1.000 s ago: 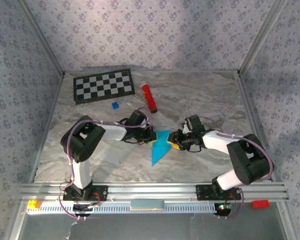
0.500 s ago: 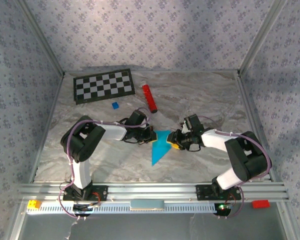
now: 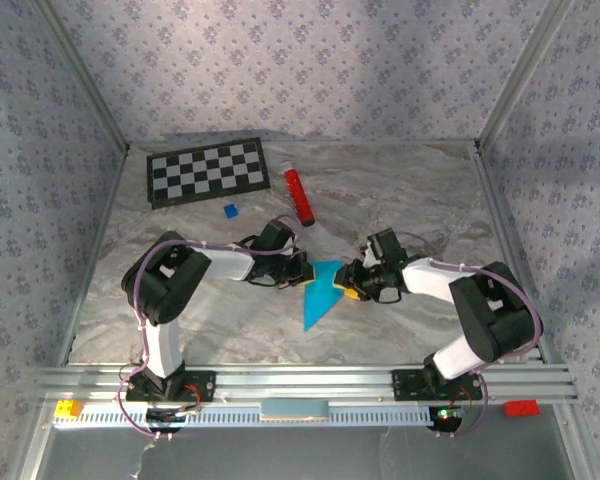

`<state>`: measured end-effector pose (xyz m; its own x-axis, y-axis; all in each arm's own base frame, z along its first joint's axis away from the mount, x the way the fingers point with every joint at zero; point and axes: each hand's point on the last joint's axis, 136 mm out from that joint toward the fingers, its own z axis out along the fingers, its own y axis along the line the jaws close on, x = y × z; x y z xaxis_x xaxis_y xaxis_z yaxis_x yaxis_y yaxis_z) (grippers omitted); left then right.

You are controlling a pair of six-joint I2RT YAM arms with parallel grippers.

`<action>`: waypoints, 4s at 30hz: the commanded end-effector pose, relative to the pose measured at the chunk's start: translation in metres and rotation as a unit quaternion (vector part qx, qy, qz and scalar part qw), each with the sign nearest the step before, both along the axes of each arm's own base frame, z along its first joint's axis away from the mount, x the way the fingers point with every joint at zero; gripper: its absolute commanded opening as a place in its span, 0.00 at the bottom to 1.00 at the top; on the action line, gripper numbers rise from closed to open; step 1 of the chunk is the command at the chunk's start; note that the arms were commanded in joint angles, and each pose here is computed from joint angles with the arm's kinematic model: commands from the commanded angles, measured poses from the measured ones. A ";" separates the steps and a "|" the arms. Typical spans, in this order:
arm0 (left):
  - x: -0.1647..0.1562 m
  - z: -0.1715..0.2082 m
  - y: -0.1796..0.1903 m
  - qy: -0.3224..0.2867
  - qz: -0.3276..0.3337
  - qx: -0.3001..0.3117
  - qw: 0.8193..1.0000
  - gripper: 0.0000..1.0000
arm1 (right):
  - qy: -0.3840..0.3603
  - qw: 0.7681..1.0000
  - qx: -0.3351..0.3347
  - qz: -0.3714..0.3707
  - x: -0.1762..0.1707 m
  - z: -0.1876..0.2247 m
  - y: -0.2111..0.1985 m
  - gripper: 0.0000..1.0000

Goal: Fold a paper plane with a square sheet of paper (pick it up from the middle)
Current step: Fold the wing for the fifth time at the center of the table.

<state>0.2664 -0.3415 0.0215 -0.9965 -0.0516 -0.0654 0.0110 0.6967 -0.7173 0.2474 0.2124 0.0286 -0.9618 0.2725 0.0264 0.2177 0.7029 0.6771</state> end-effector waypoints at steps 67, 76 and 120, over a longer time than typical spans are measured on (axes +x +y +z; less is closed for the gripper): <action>-0.004 0.071 0.029 -0.207 -0.008 0.124 0.970 0.28 | -0.003 0.994 0.064 -0.085 0.042 0.010 0.006 0.01; -0.048 0.053 0.014 -0.285 -0.109 0.227 0.925 0.31 | 0.015 0.991 0.071 -0.110 0.042 0.013 0.016 0.01; -0.068 0.014 0.016 -0.360 -0.192 0.398 0.821 0.15 | 0.017 0.992 0.078 -0.101 0.041 0.023 0.017 0.05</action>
